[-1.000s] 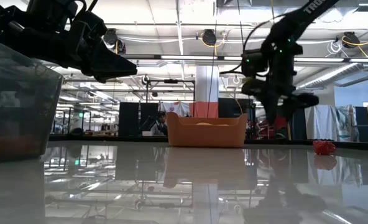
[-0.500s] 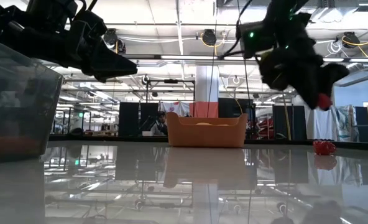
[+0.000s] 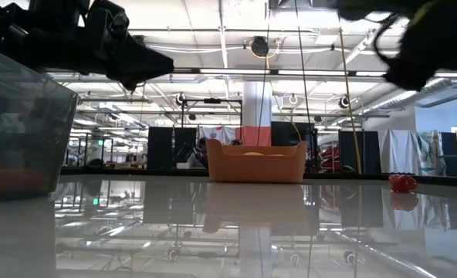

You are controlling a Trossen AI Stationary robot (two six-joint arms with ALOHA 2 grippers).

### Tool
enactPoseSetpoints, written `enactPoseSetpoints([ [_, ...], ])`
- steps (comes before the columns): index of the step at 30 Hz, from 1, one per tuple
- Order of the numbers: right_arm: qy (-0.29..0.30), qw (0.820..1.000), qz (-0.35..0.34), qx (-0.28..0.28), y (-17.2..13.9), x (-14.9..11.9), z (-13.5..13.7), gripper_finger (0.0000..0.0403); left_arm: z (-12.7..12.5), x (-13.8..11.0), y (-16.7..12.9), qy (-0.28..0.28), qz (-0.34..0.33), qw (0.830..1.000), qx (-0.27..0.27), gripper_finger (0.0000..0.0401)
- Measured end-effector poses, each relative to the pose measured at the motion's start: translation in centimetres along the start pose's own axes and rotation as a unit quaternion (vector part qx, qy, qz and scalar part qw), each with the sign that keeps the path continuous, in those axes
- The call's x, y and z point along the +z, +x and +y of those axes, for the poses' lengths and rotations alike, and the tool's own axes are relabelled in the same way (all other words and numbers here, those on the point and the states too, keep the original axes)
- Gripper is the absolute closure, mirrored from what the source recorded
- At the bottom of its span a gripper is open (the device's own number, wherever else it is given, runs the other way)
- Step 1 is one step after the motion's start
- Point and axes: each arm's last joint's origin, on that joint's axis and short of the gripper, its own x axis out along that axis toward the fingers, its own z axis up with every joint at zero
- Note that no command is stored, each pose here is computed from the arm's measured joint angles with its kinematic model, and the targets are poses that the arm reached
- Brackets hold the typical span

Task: Sort produce into baskets
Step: Put the red chili pepper into the yellow bin

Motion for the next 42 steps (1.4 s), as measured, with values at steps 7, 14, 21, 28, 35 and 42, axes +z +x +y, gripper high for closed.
enactPoseSetpoints([
  [7,-0.002,0.999,-0.002,-0.035,1.8,-3.3,0.1,0.0259,0.0,0.7,0.0,0.009,-0.036,0.999,0.001,0.0274],
  [14,-0.004,0.998,-0.01,-0.056,2.8,-5.0,-0.1,0.0259,0.0,0.9,0.0,0.009,-0.044,0.999,0.002,0.0274],
  [21,0.015,0.998,-0.012,-0.058,2.9,-5.2,-0.2,0.0248,0.0,0.9,0.0,0.008,-0.049,0.999,0.002,0.0274],
  [28,0.008,0.998,-0.011,-0.058,2.9,-5.2,-0.2,0.019,0.0,1.0,-0.1,0.008,-0.051,0.999,0.002,0.0274],
  [35,-0.021,0.998,-0.005,-0.055,2.7,-4.9,-0.1,0.0158,0.0,1.0,-0.1,0.008,-0.051,0.999,0.003,0.0274],
  [42,-0.043,0.998,0.003,-0.04,2.0,-3.6,0.0,0.0156,0.0,1.0,-0.1,0.008,-0.051,0.999,0.005,0.0274],
])
